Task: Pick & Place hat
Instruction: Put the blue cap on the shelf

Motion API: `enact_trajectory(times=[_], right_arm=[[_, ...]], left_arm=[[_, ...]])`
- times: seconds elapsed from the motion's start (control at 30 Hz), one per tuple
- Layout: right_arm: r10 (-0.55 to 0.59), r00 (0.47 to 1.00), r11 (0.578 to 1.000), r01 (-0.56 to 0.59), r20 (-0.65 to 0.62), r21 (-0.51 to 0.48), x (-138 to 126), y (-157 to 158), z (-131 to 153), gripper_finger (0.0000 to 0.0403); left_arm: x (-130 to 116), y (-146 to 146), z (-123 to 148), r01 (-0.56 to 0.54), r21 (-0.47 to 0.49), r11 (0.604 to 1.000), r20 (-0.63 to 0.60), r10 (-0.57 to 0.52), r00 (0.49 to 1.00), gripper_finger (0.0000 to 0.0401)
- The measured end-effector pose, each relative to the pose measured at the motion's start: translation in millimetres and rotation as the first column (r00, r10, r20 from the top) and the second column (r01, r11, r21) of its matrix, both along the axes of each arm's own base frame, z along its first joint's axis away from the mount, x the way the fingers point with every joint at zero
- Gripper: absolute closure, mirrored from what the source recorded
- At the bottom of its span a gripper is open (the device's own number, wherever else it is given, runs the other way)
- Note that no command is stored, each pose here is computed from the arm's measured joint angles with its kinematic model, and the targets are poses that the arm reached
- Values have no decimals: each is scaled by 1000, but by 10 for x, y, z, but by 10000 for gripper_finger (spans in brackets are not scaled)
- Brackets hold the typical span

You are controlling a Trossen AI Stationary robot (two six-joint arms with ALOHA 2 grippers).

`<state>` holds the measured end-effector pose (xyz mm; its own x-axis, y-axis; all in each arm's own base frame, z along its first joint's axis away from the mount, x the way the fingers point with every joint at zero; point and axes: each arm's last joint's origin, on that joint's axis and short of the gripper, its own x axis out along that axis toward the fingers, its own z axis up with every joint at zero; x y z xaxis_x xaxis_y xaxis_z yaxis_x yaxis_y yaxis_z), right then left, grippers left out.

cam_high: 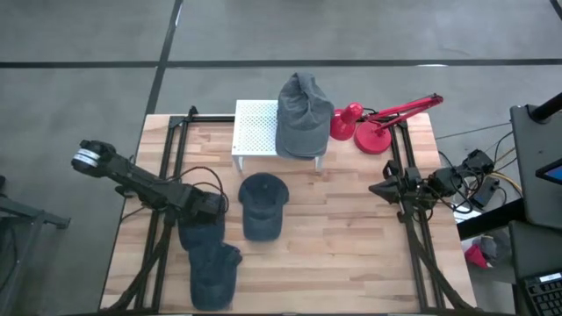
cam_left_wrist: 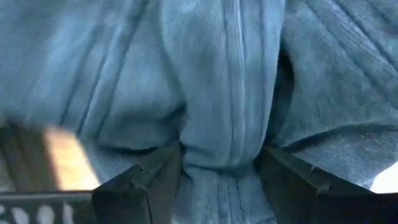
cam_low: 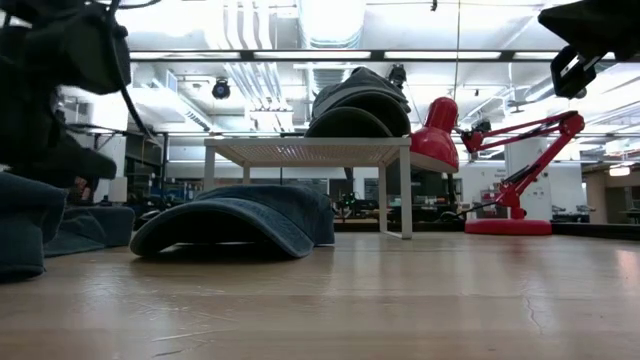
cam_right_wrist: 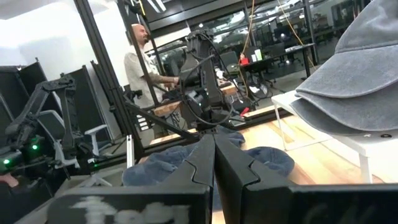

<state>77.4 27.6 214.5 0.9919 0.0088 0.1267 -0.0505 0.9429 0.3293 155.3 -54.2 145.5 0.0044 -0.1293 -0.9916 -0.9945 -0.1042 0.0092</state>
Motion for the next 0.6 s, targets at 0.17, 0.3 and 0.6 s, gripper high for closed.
enact_trajectory(times=[0.17, 0.3, 0.6], right_arm=[[0, 1000, 1000, 0, 0, 0, 0, 0, 0, 394], [0, 1000, 1000, 0, 0, 0, 0, 0, 0, 394], [0, 1000, 1000, 0, 0, 0, 0, 0, 0, 394]], left_arm=[[-57, 20, -146, -2, -3, 1000, 23, 2, 1000, 215], [-77, 31, -169, 0, 20, 1000, 27, -1, 1000, 277], [-55, 56, -130, 38, 112, 993, 85, -48, 995, 381]])
